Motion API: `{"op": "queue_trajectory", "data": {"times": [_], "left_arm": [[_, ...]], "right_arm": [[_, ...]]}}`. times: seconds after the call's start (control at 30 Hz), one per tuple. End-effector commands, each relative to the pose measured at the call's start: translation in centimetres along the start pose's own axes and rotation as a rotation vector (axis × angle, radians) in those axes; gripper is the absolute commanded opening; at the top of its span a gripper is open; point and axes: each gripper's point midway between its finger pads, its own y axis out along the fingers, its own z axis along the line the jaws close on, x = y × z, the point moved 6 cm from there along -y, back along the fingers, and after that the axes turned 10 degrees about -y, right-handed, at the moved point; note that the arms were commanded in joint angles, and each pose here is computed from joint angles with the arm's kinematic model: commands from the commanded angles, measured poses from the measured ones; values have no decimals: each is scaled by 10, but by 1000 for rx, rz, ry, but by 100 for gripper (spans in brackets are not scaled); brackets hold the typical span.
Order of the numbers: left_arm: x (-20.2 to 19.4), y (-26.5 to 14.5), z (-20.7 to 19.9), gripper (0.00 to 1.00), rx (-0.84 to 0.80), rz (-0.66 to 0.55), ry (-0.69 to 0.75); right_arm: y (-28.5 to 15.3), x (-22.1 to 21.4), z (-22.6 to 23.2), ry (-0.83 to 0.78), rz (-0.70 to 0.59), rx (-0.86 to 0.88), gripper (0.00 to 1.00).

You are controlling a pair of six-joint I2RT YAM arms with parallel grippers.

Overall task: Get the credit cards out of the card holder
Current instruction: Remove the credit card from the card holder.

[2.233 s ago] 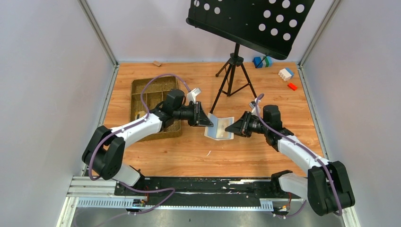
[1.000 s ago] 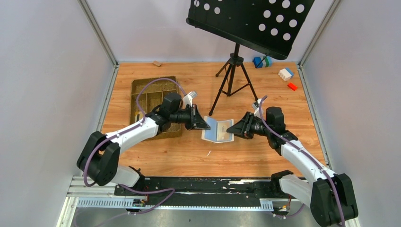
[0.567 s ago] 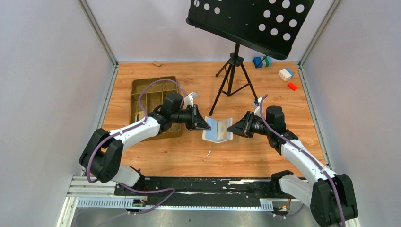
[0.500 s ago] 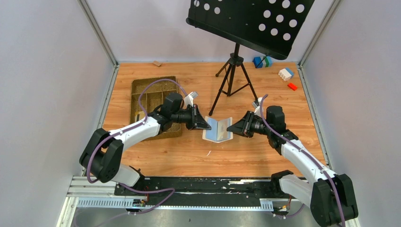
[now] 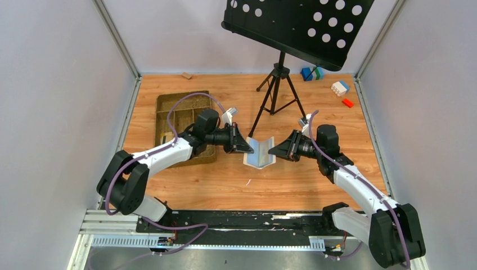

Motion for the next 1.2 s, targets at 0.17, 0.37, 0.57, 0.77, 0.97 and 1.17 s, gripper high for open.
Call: {"op": "queue_trajectory", "data": {"times": [0.17, 0.37, 0.57, 0.77, 0.97, 1.17], "left_arm": [[-2, 12, -17, 0, -45, 55, 45], [-5, 17, -11, 0, -21, 74, 41], [-6, 18, -11, 0, -21, 84, 39], [-6, 18, -15, 0, -23, 79, 48], [-6, 17, -13, 0, -14, 80, 44], [-7, 16, -13, 0, -9, 76, 46]], "right_arm": [[4, 13, 39, -110, 2, 152, 0], [8, 10, 30, -93, 22, 78, 0], [10, 10, 36, -102, 15, 114, 0], [12, 6, 20, -73, 61, -26, 0], [12, 2, 13, -65, 64, -47, 27], [12, 1, 13, -60, 53, -44, 48]]}}
